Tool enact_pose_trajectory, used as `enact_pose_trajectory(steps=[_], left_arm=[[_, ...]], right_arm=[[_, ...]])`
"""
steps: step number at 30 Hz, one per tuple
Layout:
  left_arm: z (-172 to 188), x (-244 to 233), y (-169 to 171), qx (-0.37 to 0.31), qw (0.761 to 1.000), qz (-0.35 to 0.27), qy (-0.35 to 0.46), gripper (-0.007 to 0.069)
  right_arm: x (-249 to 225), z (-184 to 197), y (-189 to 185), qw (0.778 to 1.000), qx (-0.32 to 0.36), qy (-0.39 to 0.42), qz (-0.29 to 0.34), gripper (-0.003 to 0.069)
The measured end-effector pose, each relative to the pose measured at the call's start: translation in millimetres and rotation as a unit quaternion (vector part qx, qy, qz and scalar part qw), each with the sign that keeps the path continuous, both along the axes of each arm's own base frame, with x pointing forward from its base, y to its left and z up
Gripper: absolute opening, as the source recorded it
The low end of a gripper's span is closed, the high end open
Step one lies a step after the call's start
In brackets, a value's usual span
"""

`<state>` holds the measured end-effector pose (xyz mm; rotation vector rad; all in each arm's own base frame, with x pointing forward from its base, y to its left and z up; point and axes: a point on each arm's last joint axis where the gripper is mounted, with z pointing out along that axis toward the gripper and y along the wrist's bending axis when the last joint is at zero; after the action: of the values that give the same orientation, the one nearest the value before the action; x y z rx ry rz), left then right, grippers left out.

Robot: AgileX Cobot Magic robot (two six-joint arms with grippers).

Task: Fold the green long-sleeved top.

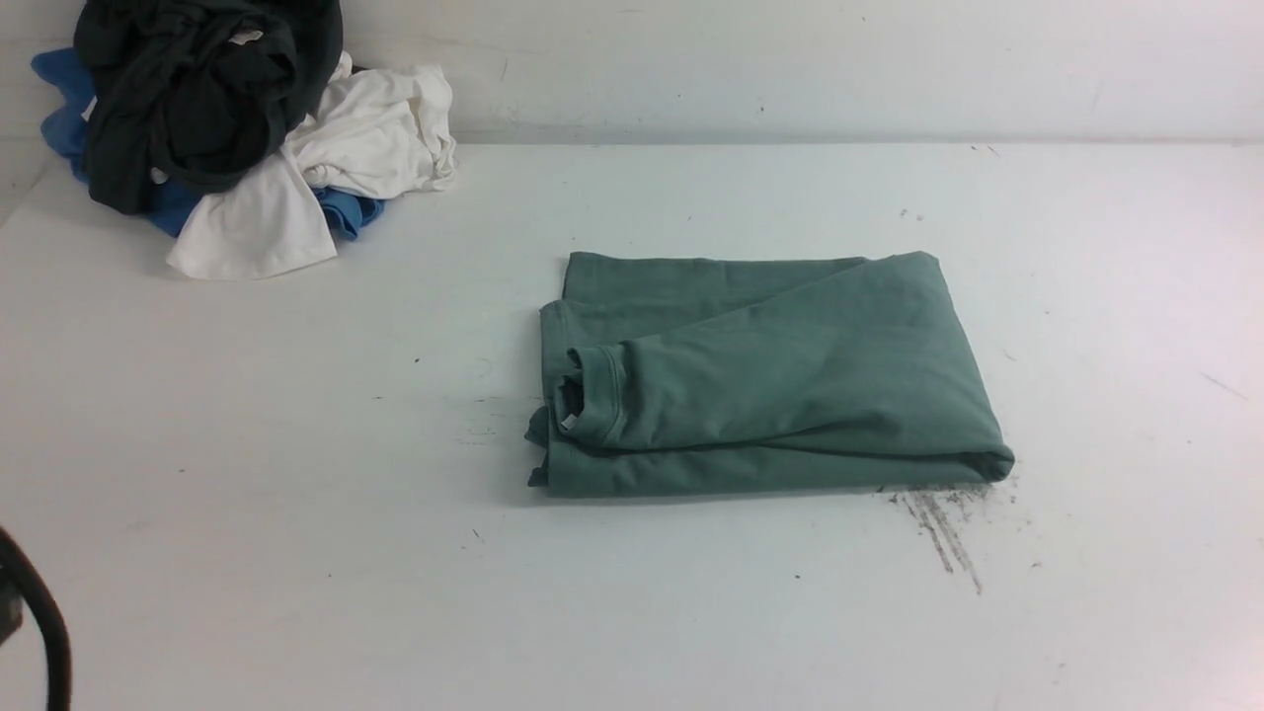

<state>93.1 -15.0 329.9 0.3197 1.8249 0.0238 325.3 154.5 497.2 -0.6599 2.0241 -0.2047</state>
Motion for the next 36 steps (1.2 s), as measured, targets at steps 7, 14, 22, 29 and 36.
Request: enact_pose_trajectory(steps=[7,14,22,29,36], left_arm=[[-32,-13,6,-0.026,0.989,0.027,-0.141,-0.0007],[-36,-22,8,-0.031,0.984,0.029,-0.173,-0.0007],[-39,-22,7,-0.029,0.987,0.027,-0.156,-0.0007],[-39,-22,7,-0.029,0.987,0.027,-0.155,-0.0007],[-39,-22,7,-0.03,0.987,0.027,-0.155,-0.0007]], right_arm=[[-102,21,-68,0.993,0.102,-0.06,0.003,-0.0014],[-175,-72,-87,0.963,0.22,-0.143,0.066,-0.0014],[-226,-183,-108,0.928,0.311,-0.191,0.072,-0.0014],[-236,-240,-112,0.938,0.303,-0.158,0.062,-0.0014],[-239,-274,-114,0.959,0.264,-0.091,0.051,-0.0014]])
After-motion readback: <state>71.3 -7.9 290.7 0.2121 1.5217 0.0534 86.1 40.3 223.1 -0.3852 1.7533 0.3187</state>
